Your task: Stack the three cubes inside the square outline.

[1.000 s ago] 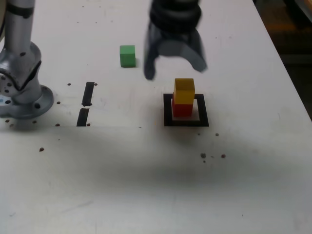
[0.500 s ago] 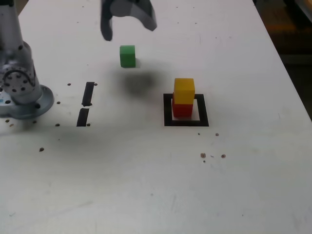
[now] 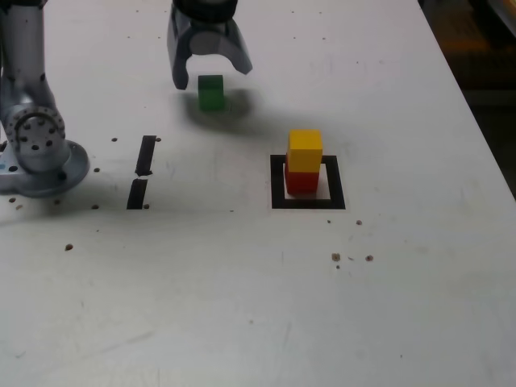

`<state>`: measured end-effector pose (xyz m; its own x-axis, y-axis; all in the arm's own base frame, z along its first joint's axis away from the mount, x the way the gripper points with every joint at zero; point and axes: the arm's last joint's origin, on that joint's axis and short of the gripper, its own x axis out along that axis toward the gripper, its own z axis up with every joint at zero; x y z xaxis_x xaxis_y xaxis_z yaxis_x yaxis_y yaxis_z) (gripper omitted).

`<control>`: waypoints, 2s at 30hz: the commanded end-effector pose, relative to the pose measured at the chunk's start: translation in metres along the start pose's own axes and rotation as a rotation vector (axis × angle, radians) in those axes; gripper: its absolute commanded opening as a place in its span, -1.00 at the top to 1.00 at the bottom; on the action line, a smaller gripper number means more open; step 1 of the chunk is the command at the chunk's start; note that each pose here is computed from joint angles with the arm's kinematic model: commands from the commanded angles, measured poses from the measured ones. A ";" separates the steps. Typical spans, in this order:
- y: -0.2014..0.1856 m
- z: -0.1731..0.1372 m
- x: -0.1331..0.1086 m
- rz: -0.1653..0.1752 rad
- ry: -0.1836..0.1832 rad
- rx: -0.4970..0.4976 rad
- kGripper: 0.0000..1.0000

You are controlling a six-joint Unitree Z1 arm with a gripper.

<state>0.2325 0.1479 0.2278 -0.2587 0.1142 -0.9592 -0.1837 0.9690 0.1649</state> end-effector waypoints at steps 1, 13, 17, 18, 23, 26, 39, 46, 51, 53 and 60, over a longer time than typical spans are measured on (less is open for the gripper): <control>0.000 0.003 0.004 -0.003 0.004 0.007 -0.81; -0.002 0.014 0.014 -0.049 -0.032 0.048 0.24; -0.005 0.018 0.017 -0.093 -0.074 0.087 0.51; -0.005 0.019 0.018 -0.100 -0.077 0.093 0.56; -0.006 0.013 0.009 -0.108 -0.098 0.104 0.79; -0.009 0.002 -0.013 -0.095 -0.120 0.104 0.84; -0.087 -0.021 -0.175 -0.051 -0.197 0.212 0.87; -0.147 -0.002 -0.189 -0.064 -0.235 0.289 0.90; -0.178 0.016 -0.185 -0.056 -0.213 0.318 0.90; -0.189 0.027 -0.180 -0.054 -0.197 0.324 0.90; -0.204 0.053 -0.156 -0.050 -0.110 0.317 0.90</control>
<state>0.3602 -0.0563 0.3380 -0.1161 0.0679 -0.9909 0.1191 0.9914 0.0540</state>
